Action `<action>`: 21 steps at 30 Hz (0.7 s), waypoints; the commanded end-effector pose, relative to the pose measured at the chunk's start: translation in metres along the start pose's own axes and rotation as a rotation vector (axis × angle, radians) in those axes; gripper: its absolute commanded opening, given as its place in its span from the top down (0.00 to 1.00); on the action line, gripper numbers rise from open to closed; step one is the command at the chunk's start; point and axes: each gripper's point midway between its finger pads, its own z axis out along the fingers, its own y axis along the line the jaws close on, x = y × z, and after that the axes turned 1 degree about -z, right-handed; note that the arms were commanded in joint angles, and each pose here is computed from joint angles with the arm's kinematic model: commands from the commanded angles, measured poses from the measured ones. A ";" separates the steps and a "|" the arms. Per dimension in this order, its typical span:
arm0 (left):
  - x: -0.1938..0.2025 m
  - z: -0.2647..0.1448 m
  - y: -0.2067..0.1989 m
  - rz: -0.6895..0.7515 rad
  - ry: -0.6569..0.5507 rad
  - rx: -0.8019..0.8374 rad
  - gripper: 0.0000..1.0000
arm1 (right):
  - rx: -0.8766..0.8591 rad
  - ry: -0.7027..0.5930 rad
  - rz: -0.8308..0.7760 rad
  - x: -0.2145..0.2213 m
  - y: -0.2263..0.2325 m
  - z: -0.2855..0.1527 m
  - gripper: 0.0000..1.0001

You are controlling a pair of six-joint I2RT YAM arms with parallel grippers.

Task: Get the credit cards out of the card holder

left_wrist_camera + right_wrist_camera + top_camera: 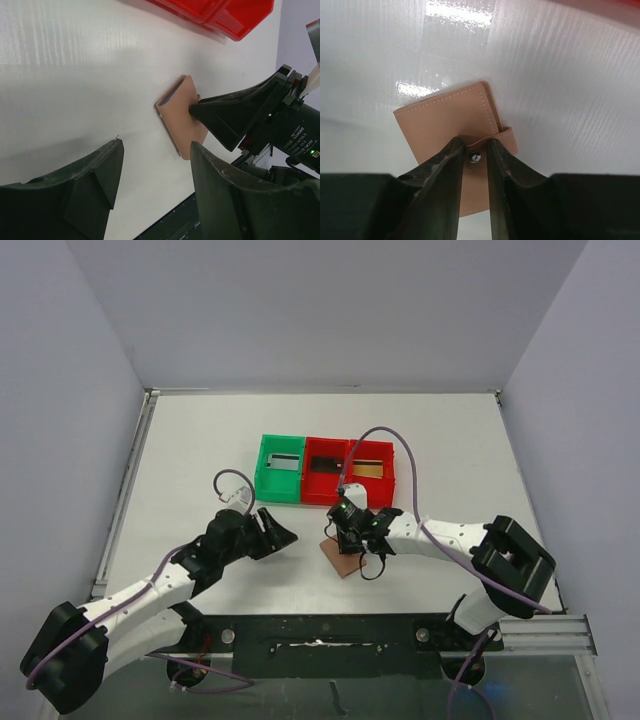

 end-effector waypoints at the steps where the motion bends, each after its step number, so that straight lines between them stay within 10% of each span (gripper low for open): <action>1: -0.016 0.002 -0.033 0.038 -0.052 0.070 0.46 | -0.066 0.017 0.058 0.013 0.007 0.005 0.79; 21: 0.034 0.059 -0.060 0.074 0.035 0.019 0.42 | -0.261 -0.024 0.282 0.010 -0.004 -0.004 0.99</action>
